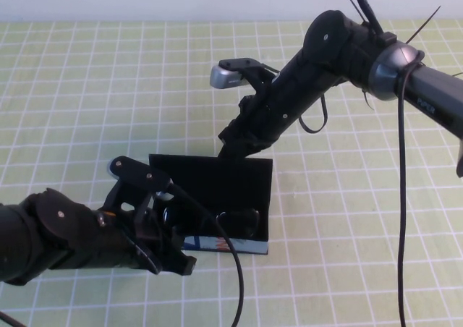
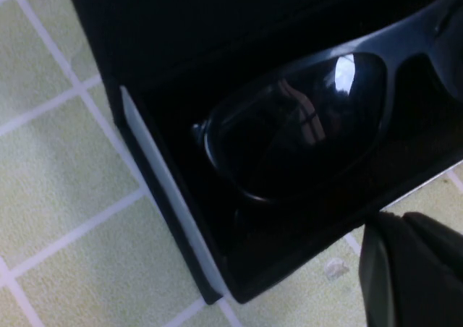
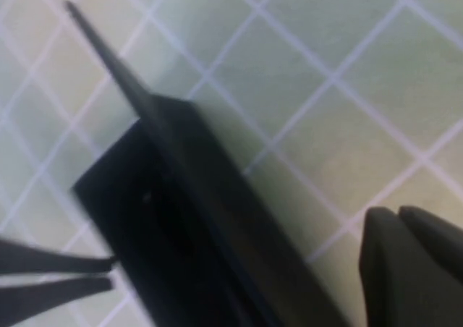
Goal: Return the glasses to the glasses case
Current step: Close the glasses case
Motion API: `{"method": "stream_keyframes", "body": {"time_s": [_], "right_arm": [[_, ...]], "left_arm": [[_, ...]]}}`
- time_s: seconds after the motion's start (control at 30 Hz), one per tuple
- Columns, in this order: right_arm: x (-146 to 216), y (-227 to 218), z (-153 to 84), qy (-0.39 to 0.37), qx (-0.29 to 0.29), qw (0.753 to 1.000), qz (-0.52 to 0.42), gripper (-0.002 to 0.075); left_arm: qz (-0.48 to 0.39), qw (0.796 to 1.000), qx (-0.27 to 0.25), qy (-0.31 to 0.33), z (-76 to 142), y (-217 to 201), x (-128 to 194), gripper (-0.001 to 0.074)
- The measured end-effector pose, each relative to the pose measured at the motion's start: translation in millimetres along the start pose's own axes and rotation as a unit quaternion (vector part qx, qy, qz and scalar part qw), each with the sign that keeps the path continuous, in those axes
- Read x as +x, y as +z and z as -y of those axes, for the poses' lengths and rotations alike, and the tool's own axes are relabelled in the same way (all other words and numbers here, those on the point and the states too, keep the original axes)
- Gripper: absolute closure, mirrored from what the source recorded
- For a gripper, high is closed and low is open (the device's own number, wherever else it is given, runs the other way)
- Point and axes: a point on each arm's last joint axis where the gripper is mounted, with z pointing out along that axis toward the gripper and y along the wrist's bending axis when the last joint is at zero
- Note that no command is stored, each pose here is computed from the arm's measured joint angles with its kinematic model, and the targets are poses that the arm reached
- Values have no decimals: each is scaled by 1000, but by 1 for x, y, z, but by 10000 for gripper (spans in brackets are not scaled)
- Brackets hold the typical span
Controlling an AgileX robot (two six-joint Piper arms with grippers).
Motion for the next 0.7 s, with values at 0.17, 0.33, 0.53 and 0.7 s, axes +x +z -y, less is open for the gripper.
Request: {"method": "stream_keyframes", "body": {"time_s": [0.17, 0.33, 0.53, 0.7], "right_arm": [[0, 1, -8, -14, -40, 999, 0, 742], [-2, 6, -22, -20, -56, 998, -1, 742], [0, 14, -56, -33, -48, 998, -26, 742], [13, 15, -66, -36, -36, 997, -56, 742]], "left_arm": [[1, 1000, -1, -3, 0, 0, 0, 737], [2, 1000, -1, 0, 0, 0, 0, 737], [1, 1000, -1, 18, 0, 1, 0, 737], [-14, 995, 16, 100, 3, 0, 2, 737]]}}
